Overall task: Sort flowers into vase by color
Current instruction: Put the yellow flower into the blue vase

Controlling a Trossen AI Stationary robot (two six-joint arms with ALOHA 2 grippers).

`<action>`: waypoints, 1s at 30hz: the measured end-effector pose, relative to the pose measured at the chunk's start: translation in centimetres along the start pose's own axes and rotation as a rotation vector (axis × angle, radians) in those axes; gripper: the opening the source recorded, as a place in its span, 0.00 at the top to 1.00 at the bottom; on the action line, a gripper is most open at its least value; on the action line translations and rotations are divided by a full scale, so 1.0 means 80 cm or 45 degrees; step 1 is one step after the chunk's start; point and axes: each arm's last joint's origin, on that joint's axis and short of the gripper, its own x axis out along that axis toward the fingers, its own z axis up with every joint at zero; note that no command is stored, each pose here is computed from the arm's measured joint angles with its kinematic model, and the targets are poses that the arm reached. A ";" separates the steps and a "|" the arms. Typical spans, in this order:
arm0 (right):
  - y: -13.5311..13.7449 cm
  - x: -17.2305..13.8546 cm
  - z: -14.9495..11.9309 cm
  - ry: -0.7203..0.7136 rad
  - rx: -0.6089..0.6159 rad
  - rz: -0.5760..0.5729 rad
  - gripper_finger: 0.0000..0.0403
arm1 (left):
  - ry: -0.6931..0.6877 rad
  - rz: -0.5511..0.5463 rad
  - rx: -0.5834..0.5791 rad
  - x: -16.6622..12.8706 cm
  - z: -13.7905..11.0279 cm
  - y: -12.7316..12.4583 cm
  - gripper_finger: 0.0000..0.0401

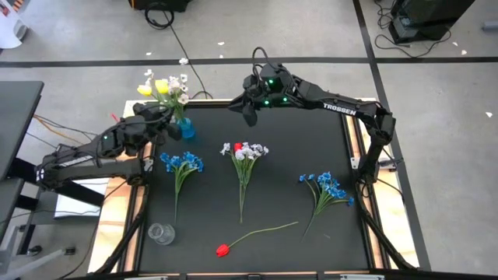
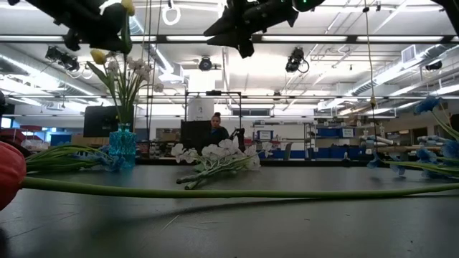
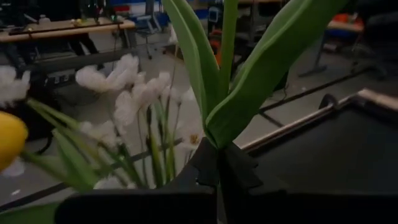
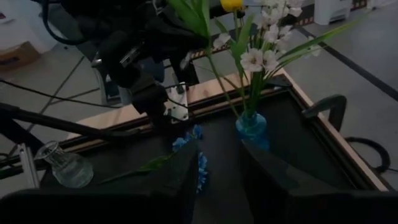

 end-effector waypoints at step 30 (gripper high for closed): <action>-0.029 -0.015 0.004 0.002 -0.024 0.039 0.69 | 0.084 0.170 0.011 0.012 -0.009 -0.003 0.98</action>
